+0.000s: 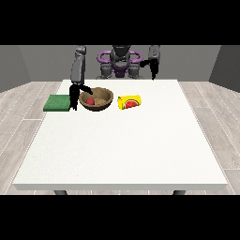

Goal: Pick the cup and pour the ball into the bowl, then pick the bowl and place it on the pad

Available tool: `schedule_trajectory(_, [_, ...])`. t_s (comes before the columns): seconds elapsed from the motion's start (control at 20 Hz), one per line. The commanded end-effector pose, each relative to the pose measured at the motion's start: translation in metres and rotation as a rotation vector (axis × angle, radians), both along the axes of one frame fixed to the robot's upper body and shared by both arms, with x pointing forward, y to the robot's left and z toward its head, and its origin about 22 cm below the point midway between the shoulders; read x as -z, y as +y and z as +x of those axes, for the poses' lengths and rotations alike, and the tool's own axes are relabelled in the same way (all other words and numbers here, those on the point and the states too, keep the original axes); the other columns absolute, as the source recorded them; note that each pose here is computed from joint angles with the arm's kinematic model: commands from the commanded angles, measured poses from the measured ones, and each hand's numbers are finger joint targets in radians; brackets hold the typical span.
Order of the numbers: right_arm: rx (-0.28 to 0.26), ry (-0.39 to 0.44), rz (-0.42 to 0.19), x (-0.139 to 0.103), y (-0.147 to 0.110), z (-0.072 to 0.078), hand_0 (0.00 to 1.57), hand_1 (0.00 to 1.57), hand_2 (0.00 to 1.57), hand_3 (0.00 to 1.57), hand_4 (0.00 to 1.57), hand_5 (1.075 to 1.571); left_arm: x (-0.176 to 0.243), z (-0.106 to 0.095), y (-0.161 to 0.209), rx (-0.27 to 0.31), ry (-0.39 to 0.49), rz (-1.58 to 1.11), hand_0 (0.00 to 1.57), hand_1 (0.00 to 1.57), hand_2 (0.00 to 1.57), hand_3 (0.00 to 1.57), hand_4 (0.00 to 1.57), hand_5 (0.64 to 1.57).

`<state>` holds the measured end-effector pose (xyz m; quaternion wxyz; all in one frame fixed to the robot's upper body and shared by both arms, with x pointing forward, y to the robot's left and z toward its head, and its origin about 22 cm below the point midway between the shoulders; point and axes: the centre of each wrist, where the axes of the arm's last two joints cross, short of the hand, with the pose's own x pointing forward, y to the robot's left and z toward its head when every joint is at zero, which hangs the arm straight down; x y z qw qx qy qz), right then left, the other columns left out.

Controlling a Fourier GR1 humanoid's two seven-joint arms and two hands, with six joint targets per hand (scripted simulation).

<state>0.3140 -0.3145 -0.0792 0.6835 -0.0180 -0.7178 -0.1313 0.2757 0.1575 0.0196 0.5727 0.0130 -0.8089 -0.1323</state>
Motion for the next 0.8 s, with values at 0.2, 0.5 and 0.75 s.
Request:
schedule_trajectory(0.2, [0.033,-0.009,0.03,0.021,0.038,0.001,0.0,0.0,0.0,0.0,0.48,1.568,-0.011,-0.001,0.009,0.027,-0.019,0.013,0.0,0.0,0.0,0.0,0.95,1.422])
schedule_trajectory(0.5, [0.156,0.055,0.168,0.017,0.012,0.002,1.39,1.39,1.26,0.47,0.66,1.473,-0.036,0.005,0.0,0.035,-0.145,0.005,0.0,0.0,0.0,0.0,0.95,1.422])
schedule_trajectory(0.75, [0.233,0.108,0.148,0.006,-0.025,-0.003,1.57,1.57,1.57,1.57,0.97,1.49,-0.035,0.002,0.009,0.042,-0.11,-0.003,0.0,0.0,0.0,0.0,0.98,1.393])
